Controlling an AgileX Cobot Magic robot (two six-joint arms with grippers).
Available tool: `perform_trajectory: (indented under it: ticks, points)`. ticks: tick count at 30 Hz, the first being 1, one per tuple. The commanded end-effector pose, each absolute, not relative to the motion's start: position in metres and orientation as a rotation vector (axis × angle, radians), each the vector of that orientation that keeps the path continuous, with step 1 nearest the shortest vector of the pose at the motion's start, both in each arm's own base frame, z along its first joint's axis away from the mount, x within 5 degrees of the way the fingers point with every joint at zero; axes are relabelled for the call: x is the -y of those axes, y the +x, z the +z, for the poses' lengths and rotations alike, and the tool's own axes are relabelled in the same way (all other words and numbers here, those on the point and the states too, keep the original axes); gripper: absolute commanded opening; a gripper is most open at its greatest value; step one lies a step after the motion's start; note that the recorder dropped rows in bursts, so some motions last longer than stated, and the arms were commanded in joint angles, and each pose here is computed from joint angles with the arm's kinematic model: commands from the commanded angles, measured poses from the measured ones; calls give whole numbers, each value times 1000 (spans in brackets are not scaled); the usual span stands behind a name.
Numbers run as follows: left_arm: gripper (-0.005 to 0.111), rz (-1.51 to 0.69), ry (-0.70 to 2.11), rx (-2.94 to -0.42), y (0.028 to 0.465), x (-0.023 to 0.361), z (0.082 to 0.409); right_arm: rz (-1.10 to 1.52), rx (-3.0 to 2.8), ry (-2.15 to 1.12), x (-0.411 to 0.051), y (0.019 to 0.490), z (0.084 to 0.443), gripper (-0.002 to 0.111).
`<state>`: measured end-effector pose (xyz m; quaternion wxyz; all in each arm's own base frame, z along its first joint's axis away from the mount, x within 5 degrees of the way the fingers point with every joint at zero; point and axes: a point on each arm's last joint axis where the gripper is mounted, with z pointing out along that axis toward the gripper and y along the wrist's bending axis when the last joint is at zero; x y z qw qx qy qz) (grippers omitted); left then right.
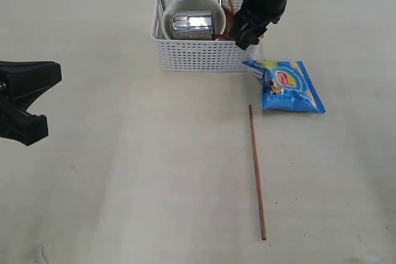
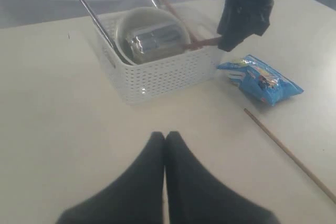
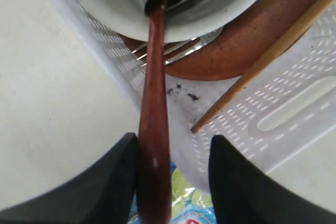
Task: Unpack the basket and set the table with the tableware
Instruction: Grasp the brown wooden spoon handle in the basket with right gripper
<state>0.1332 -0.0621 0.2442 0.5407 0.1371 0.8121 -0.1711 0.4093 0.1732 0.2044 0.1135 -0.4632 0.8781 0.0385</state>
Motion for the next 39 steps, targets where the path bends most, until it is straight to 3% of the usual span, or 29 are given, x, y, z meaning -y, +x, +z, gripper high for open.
perform_trajectory:
  ticks: [1,12,26,39]
  points:
    - [0,-408,315,-1933,132,62,243,104,-2576,-1335,-173,411,207,29]
    - [0,-408,315,-1933,132,62,243,119,-2629,-1367,-172,405,206,0]
    - [0,-408,315,-1933,132,62,243,121,-2638,-1390,-168,396,236,0]
    - [0,-402,324,-1931,132,62,243,-93,-2618,-1259,-154,395,270,0]
